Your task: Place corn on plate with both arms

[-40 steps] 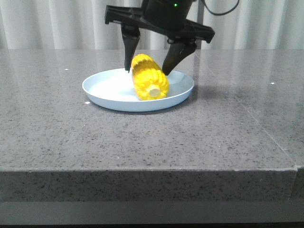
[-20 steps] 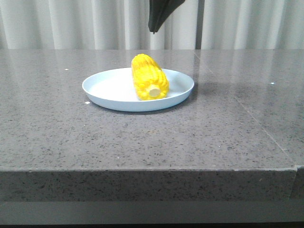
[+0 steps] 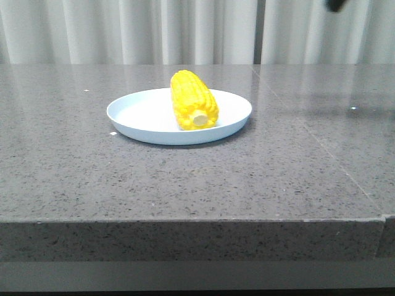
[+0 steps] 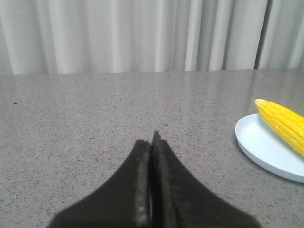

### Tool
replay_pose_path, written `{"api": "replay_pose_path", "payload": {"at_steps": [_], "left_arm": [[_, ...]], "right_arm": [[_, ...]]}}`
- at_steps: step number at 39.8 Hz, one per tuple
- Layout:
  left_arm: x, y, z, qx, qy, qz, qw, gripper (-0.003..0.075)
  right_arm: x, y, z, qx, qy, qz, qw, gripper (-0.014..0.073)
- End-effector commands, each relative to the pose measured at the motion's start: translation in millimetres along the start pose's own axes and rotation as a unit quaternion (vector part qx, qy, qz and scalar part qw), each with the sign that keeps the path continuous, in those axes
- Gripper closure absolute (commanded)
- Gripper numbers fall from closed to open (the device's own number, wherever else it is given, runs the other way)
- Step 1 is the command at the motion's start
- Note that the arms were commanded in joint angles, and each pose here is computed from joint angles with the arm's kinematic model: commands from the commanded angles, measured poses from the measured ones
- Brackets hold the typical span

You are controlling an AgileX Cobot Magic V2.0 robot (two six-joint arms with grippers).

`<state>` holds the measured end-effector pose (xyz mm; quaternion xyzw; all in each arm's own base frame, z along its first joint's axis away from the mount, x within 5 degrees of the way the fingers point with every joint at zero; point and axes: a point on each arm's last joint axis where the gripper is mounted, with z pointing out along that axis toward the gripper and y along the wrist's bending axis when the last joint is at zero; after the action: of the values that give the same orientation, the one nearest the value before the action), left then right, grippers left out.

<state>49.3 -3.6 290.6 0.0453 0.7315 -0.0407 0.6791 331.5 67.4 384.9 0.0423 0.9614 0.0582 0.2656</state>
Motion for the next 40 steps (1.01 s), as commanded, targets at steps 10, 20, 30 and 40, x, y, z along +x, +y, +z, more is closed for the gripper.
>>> {"api": "replay_pose_path", "payload": {"at_steps": [10, 20, 30, 40], "left_arm": [[-16, -1, -2, 0.004, -0.049, -0.004, 0.999, 0.0741], [-16, -1, -2, 0.004, -0.049, -0.004, 0.999, 0.0741], [-16, -1, -2, 0.004, -0.049, -0.004, 0.999, 0.0741], [-16, -1, -2, 0.004, -0.049, -0.004, 0.999, 0.0741]], "right_arm": [[56, -68, -60, 0.043, -0.093, 0.039, 0.994, 0.0662], [130, -74, -89, 0.023, -0.228, 0.009, 0.973, 0.0666], [208, -83, -100, 0.007, -0.336, -0.006, 0.942, 0.0666], [258, -90, -100, -0.009, -0.429, -0.011, 0.903, 0.0666]]}}
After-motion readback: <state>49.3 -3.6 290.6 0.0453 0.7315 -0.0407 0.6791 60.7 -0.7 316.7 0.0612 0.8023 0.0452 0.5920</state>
